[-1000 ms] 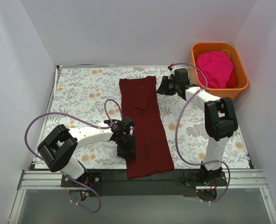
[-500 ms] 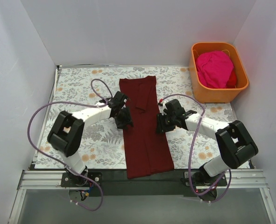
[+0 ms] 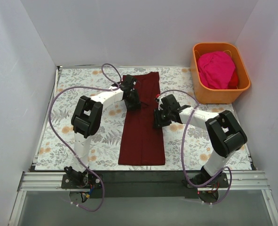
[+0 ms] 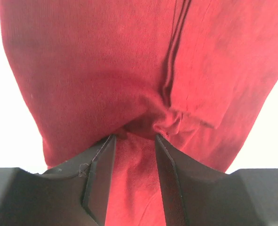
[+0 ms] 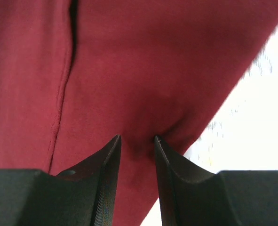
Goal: Fold and stack the t-shirts
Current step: Fold the tshirt
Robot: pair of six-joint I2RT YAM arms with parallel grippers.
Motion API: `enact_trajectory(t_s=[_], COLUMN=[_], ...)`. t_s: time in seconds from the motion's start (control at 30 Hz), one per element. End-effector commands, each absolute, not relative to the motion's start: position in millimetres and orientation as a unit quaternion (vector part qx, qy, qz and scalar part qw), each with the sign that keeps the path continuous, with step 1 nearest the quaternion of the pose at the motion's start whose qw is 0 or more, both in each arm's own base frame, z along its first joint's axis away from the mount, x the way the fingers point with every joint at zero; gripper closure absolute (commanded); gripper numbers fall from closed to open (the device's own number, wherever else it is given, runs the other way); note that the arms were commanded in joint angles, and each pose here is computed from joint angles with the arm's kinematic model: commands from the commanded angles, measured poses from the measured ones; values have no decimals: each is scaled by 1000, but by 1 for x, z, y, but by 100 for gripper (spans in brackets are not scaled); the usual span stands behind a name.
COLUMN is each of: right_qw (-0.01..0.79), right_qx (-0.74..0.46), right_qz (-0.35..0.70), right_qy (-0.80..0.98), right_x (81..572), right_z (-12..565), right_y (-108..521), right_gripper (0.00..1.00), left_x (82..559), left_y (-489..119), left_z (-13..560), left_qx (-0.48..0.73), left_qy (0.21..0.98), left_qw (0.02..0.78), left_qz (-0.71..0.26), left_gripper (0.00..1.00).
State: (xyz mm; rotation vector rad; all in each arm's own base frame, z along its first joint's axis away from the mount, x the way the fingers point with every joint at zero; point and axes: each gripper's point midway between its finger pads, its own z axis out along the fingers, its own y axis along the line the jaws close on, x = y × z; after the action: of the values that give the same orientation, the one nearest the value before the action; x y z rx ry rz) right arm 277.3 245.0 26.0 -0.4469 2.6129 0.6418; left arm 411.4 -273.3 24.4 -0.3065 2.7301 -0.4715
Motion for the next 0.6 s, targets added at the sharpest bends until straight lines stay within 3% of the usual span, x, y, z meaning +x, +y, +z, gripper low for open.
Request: enact_trajectory(t_s=[0.0, 0.17, 0.23, 0.27, 0.4, 0.47, 0.57], right_qw=[212, 223, 220, 209, 176, 152, 132], right_qx=[-165, -175, -175, -176, -161, -150, -133], right_qz=[198, 194, 185, 174, 146, 155, 170], right_qy=[943, 939, 942, 946, 960, 964, 967], right_x=[297, 305, 298, 285, 243, 214, 182], right_z=[10, 36, 46, 53, 61, 59, 60], right_y=[241, 242, 236, 230, 212, 208, 207], right_gripper=[59, 58, 53, 50, 43, 42, 41], left_x=[433, 423, 412, 410, 359, 334, 289], left_y=[-252, -262, -257, -256, -226, -217, -191], left_z=[-9, 7, 19, 52, 81, 107, 95], left_qx=[-110, -99, -98, -96, -96, -95, -102], left_qy=[971, 972, 971, 965, 962, 957, 966], left_qw=[178, 157, 157, 185, 206, 223, 200], left_qz=[-114, -145, -149, -162, -149, -161, -131], left_gripper=[62, 58, 55, 53, 31, 24, 14])
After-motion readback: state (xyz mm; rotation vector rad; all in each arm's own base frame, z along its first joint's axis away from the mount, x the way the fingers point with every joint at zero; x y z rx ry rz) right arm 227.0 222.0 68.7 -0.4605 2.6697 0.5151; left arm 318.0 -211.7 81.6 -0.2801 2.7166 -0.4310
